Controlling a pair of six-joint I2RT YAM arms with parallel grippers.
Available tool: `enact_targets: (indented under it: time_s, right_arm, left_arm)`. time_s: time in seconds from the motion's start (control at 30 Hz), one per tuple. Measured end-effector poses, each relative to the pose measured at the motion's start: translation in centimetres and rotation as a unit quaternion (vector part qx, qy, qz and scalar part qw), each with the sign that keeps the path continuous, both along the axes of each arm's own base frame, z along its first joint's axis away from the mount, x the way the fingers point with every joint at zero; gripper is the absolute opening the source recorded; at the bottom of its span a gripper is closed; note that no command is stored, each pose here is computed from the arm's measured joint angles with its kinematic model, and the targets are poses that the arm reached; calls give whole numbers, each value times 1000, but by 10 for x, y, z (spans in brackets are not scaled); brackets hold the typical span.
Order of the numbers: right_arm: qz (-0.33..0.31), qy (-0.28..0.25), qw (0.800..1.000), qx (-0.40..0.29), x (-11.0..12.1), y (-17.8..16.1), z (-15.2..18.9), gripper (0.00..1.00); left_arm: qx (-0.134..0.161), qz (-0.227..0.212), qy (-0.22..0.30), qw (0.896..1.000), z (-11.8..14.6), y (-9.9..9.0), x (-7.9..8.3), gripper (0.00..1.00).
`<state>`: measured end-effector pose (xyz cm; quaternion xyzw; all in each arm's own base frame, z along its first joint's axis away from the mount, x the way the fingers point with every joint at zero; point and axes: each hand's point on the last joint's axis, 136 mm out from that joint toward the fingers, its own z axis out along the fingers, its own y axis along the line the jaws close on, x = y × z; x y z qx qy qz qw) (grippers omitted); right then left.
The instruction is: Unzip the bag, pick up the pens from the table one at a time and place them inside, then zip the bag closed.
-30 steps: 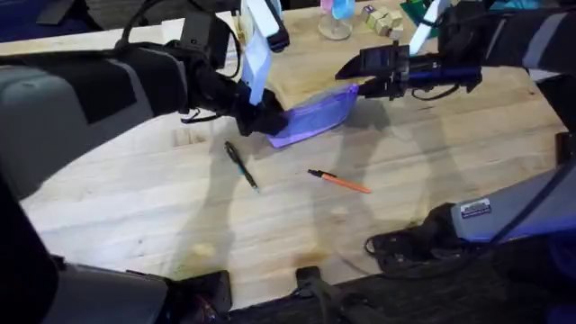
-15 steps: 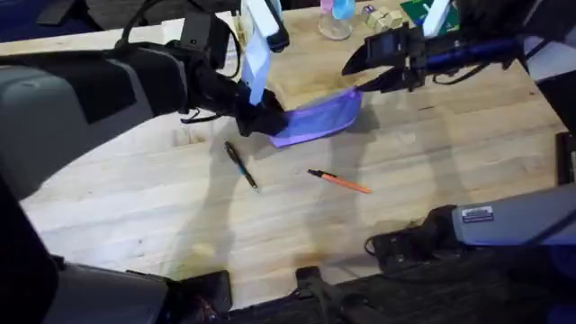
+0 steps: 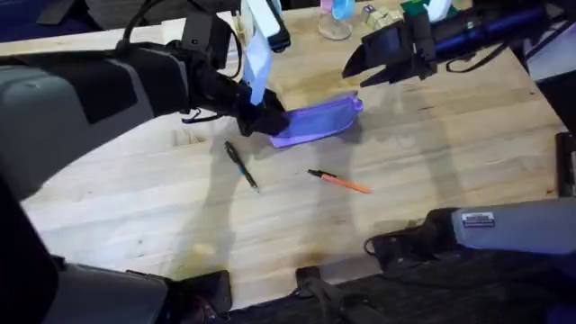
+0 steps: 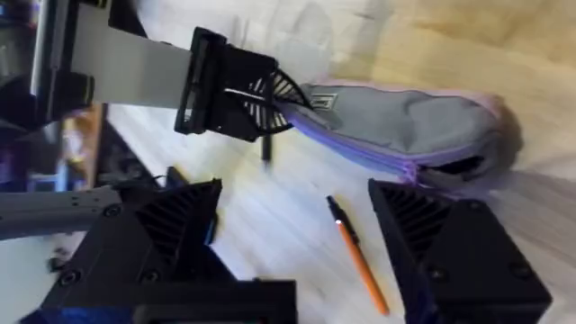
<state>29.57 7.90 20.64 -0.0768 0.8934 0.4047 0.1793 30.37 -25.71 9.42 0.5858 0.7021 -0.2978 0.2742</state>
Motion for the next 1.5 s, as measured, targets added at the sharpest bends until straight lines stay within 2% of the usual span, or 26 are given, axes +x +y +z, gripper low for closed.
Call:
enact_targets:
  time_s: [0.17, 0.2, 0.43, 0.57, 0.73, 0.93, 1.2, 1.4, 1.5]
  right_arm:
    - [-5, -53, 997, -53, -5, -9, 19, 996]
    - [-16, -86, 991, -97, -14, -16, 32, 997]
    - [-44, -134, 972, -186, -37, -34, 51, 996]
    - [-55, -137, 962, -230, -53, -43, 53, 997]
    - [-42, -139, 956, -257, -60, -40, 51, 996]
    - [-36, -127, 953, -273, -55, -40, 26, 997]
    - [-64, -94, 957, -266, -46, -43, -19, 997]
    - [-84, -86, 959, -257, -40, -43, -37, 997]
    - [-94, -64, 962, -249, -38, -42, -44, 998]
  left_arm:
    - [0, 0, 0, 1000, 0, 0, 0, 42]
    - [0, 0, 0, 1000, 0, 0, 0, 42]
    - [0, 0, 0, 1000, 0, 0, 0, 42]
    - [0, 0, 0, 1000, 0, 0, 0, 42]
    - [0, 0, 0, 1000, 0, 0, 0, 42]
    - [0, 0, 0, 1000, 0, 0, 0, 42]
    - [0, 0, 0, 1000, 0, 0, 0, 42]
    - [-1, 0, -2, 1000, 0, 0, 1, 42]
    - [-2, 0, -5, 1000, 1, -1, 2, 42]
